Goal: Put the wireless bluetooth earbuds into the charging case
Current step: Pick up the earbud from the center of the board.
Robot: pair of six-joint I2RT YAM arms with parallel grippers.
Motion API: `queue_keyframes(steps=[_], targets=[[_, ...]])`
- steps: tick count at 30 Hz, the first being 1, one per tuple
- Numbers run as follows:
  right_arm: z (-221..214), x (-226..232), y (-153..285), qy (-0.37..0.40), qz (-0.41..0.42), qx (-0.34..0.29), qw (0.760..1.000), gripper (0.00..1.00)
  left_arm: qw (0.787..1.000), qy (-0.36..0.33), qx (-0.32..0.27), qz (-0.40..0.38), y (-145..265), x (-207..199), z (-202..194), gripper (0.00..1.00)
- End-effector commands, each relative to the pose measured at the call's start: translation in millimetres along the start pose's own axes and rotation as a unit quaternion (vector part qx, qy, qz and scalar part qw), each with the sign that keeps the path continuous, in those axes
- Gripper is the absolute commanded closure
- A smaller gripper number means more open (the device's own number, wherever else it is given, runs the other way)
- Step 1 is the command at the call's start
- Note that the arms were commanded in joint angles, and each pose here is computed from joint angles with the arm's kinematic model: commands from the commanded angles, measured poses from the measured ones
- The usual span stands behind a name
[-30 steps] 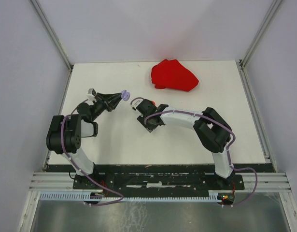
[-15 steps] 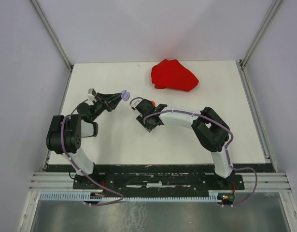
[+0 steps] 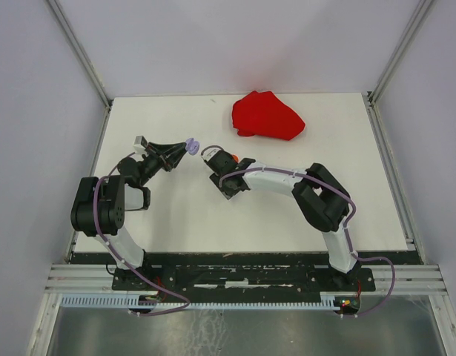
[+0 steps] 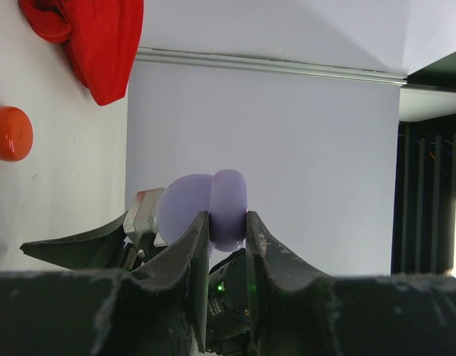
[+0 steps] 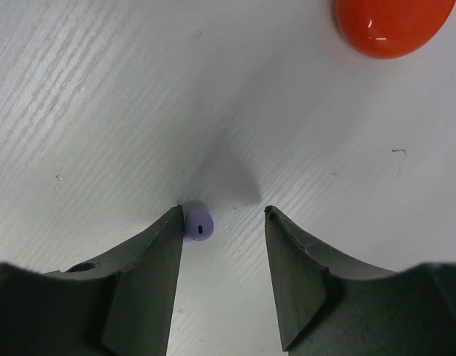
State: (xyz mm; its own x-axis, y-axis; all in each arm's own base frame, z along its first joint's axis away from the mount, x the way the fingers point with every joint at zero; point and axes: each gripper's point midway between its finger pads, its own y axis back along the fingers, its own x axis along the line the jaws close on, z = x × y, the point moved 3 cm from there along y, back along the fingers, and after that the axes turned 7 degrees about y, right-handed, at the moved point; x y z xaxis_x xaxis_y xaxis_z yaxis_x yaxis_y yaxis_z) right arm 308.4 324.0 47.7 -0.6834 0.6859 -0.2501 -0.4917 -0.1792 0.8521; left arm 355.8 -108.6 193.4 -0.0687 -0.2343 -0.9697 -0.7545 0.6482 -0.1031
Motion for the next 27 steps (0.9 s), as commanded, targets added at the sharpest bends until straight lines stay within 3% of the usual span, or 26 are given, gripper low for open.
queue_keyframes(steps=[1,27], targets=[[3.0,-9.6,-3.6,-0.025,-0.016,0.004,1.0,0.43,0.999,-0.012,0.015,-0.026,3.2,-14.2,-6.7,0.97],[-1.3,2.7,7.5,-0.034,0.036,0.005,0.999,0.44,1.0,-0.012,0.014,-0.024,3.2,-12.9,-6.3,0.97]])
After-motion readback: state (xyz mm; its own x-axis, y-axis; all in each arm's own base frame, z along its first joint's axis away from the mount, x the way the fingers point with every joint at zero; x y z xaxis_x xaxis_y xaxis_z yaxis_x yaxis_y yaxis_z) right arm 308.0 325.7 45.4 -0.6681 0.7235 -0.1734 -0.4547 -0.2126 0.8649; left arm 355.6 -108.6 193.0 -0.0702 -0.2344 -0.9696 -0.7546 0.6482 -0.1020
